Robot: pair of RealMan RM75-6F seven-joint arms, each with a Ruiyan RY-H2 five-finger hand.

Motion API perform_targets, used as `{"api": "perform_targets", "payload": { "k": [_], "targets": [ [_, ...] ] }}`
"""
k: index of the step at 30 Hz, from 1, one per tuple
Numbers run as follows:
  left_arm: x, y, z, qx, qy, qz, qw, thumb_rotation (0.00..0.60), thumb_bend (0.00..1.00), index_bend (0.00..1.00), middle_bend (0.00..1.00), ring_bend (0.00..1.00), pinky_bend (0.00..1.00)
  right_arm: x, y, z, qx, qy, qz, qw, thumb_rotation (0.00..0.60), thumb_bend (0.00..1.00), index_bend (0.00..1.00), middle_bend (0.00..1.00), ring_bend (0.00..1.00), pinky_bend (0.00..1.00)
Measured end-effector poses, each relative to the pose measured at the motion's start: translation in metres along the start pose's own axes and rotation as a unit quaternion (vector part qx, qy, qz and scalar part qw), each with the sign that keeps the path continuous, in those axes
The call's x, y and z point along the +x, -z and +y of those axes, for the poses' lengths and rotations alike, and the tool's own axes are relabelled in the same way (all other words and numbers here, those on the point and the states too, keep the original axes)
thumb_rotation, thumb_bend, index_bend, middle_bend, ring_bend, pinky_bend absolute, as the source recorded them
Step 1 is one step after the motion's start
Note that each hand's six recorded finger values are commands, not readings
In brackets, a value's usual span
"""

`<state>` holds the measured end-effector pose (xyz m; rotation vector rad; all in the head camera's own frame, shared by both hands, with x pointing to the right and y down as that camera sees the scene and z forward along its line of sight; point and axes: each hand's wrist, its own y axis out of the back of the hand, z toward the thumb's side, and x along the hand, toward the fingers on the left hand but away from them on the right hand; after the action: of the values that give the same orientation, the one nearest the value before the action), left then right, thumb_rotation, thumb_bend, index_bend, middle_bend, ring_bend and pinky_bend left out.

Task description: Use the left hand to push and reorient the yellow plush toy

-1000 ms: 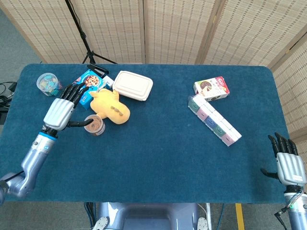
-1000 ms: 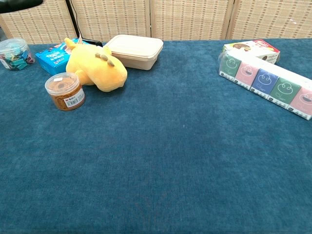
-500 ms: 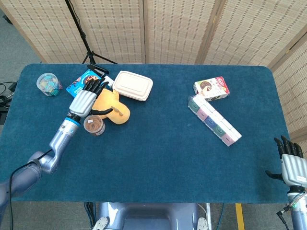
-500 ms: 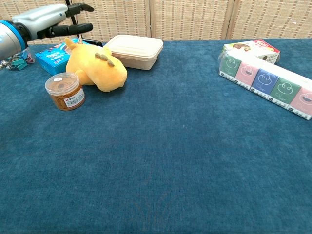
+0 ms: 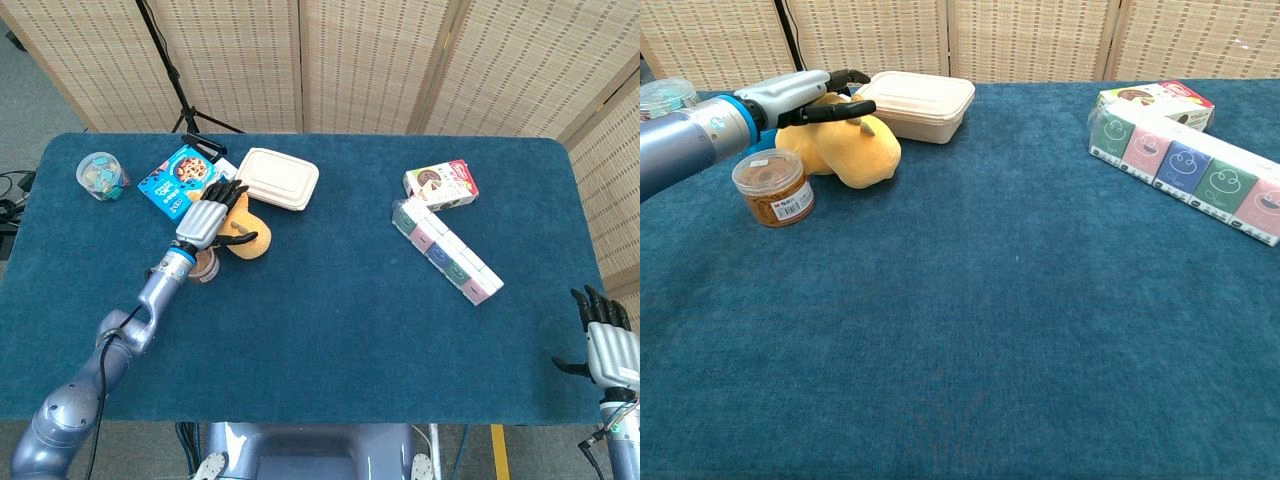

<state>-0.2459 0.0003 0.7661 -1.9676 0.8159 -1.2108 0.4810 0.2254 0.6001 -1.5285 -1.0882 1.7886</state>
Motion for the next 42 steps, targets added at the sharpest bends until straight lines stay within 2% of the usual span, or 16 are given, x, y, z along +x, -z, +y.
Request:
{"api": "perform_targets", "payload": {
  "k": [5, 16, 25, 32, 36, 42],
  "targets": [
    [0.008, -0.015, -0.007, -0.002, 0.007, -0.004, 1.0, 0.0, 0.0, 0.0, 0.0, 0.0, 0.0, -0.002, 0.003, 0.0, -0.006, -0.005, -0.002, 1.0, 0.6, 0.0, 0.0, 0.0, 0.0, 0.0],
    [0.01, -0.05, -0.028, 0.01, 0.022, -0.045, 0.9987, 0.0, 0.0, 0.0, 0.0, 0.0, 0.0, -0.001, 0.007, 0.0, -0.011, -0.005, -0.008, 0.9999, 0.6, 0.0, 0.0, 0.0, 0.0, 0.0],
    [0.003, -0.089, -0.03, 0.013, 0.002, -0.119, 0.9928, 0.0, 0.0, 0.0, 0.0, 0.0, 0.0, 0.0, 0.006, 0.001, -0.012, -0.003, -0.006, 0.9999, 0.6, 0.0, 0.0, 0.0, 0.0, 0.0],
    [-0.001, -0.117, -0.042, 0.029, 0.013, -0.161, 0.9865, 0.0, 0.0, 0.0, 0.0, 0.0, 0.0, 0.0, 0.006, 0.001, -0.012, -0.004, -0.004, 0.9999, 0.6, 0.0, 0.0, 0.0, 0.0, 0.0],
    [0.0, -0.116, -0.044, 0.045, 0.017, -0.158, 0.9863, 0.0, 0.0, 0.0, 0.0, 0.0, 0.0, 0.001, 0.006, 0.002, -0.012, -0.002, -0.005, 0.9999, 0.6, 0.0, 0.0, 0.0, 0.0, 0.0],
    [0.002, -0.091, -0.037, 0.057, 0.015, -0.127, 0.9902, 0.0, 0.0, 0.0, 0.0, 0.0, 0.0, 0.001, 0.006, 0.001, -0.012, -0.005, -0.005, 0.9999, 0.6, 0.0, 0.0, 0.0, 0.0, 0.0]
  ]
}}
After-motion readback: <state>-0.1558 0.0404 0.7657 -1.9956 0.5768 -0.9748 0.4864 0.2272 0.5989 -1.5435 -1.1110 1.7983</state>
